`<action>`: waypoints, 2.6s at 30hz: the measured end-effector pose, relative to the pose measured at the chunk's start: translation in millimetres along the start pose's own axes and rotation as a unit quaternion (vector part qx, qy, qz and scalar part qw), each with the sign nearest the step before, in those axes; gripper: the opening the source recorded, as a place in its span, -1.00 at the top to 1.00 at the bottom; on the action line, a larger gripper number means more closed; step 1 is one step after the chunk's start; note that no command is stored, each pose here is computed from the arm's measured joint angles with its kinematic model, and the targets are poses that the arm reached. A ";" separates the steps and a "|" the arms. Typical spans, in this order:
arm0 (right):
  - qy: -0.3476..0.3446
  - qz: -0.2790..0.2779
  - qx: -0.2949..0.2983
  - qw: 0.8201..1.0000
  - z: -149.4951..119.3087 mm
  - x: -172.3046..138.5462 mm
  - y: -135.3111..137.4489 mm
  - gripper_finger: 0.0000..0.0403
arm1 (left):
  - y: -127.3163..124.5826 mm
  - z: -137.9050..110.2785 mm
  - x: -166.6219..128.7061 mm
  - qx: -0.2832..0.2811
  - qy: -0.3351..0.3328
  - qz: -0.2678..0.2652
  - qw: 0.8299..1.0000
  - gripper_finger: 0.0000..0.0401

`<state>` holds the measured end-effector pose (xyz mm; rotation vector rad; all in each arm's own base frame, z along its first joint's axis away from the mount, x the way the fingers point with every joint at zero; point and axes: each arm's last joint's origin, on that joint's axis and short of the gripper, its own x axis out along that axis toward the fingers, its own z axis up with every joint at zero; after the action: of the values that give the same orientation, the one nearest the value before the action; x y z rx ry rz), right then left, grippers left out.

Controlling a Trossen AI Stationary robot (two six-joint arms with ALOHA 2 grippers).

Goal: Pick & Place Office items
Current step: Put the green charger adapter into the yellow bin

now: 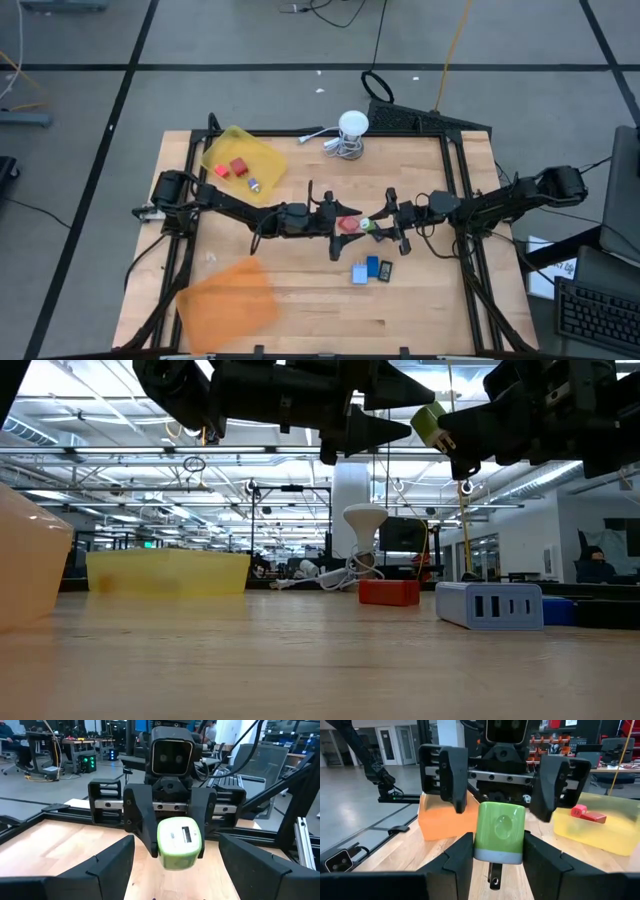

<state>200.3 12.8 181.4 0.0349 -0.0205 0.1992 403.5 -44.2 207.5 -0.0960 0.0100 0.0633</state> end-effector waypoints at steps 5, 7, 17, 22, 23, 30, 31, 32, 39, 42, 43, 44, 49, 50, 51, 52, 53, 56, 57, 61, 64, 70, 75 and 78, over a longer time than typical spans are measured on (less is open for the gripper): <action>0.000 0.000 -0.001 1.000 0.0 0.0 0.0 0.32 | 0.7 0.1 0.1 -0.007 -0.001 0.004 1.000 -0.47; 0.000 0.000 -0.004 1.000 0.0 0.0 0.0 0.32 | 0.4 -2.9 2.5 -0.010 -0.001 0.004 1.000 -0.47; 0.008 0.000 -0.002 1.000 -1.4 0.1 -0.1 0.32 | -0.9 -0.5 17.0 -0.002 0.006 0.003 1.000 -0.47; 0.008 0.001 -0.002 1.000 -1.3 0.1 0.0 0.32 | -0.2 -1.7 16.8 -0.001 0.012 0.004 1.000 -0.47; 0.007 0.001 -0.001 1.000 -1.2 0.1 0.0 0.32 | 0.9 -2.2 16.9 -0.001 0.015 0.006 1.000 -0.47; 0.007 0.001 -0.002 1.000 -1.2 0.1 0.0 0.32 | 2.0 -3.1 17.0 -0.003 0.021 0.007 1.000 -0.46; 0.007 0.001 -0.002 1.000 -1.2 0.1 0.0 0.32 | 2.0 -3.2 17.0 -0.004 0.021 0.007 1.000 -0.44; 0.007 0.000 -0.003 1.000 -1.2 0.1 0.0 0.32 | 2.0 -3.2 17.0 -0.004 0.021 0.007 1.000 -0.42; 0.008 0.000 -0.005 1.000 -1.4 0.1 -0.1 0.32 | 1.5 -3.0 17.0 -0.004 0.020 0.005 1.000 0.05; 0.012 -0.004 0.002 1.000 -2.2 0.0 -0.4 0.32 | 2.3 -3.3 17.0 -0.004 0.021 0.009 1.000 0.27; 0.014 -0.005 0.006 1.000 -2.8 -0.2 -0.4 0.32 | 2.5 -3.3 17.0 -0.004 0.021 0.010 1.000 0.33; 0.015 -0.006 0.008 1.000 -3.1 -0.2 -0.4 0.32 | 2.5 -3.4 16.9 -0.004 0.021 0.010 1.000 0.35; 0.027 -0.027 0.018 0.999 -5.2 0.0 -1.7 0.16 | 3.7 -3.7 16.5 -0.003 0.024 0.035 0.999 0.35; 0.031 -0.028 0.027 0.999 -5.9 0.1 -1.8 0.10 | 4.3 -1.2 15.1 -0.002 0.031 0.038 0.999 0.35; 0.031 -0.029 0.034 0.999 -5.7 0.3 -2.1 0.04 | 4.6 3.1 12.9 -0.001 0.038 0.040 0.998 0.35; 0.031 -0.029 0.042 0.998 -5.5 0.2 -2.1 -0.02 | 4.7 9.5 9.5 0.001 0.043 0.049 0.998 0.35; 0.035 -0.029 0.049 0.998 -6.6 -0.4 -2.0 -0.09 | 4.4 17.5 5.5 0.002 0.044 0.057 0.997 0.35; 0.041 -0.026 0.057 0.997 -7.8 -1.3 -1.5 -0.26 | 1.1 41.2 -8.6 0.012 0.049 0.097 0.994 0.35; 0.037 -0.027 0.057 0.997 -6.5 -1.7 -1.5 -0.31 | -1.0 45.9 -12.8 0.019 0.051 0.113 0.992 0.35; 0.050 -0.030 0.060 0.996 -8.1 -2.7 -1.6 -0.43 | -9.1 51.1 -35.8 0.056 0.062 0.158 0.984 0.35; 0.042 -0.029 0.060 0.997 -5.4 -2.8 -1.5 -0.47 | -5.0 47.8 -54.4 0.064 0.056 0.200 0.976 0.35; 0.040 -0.030 0.060 0.997 -4.5 -3.6 -1.4 -0.47 | 24.5 22.0 -98.2 0.021 0.052 0.272 0.961 0.35; 0.044 -0.032 0.058 0.997 -5.4 -3.7 -1.6 -0.47 | 49.0 0.8 -129.4 -0.025 0.040 0.329 0.943 0.35; 0.045 -0.033 0.057 0.997 -5.7 -3.7 -1.7 -0.47 | 58.6 -10.7 -146.9 -0.049 0.031 0.370 0.927 0.35</action>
<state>197.1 10.6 175.6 0.1402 0.0826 0.1354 253.1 3.8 193.1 -0.1898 0.1070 0.8203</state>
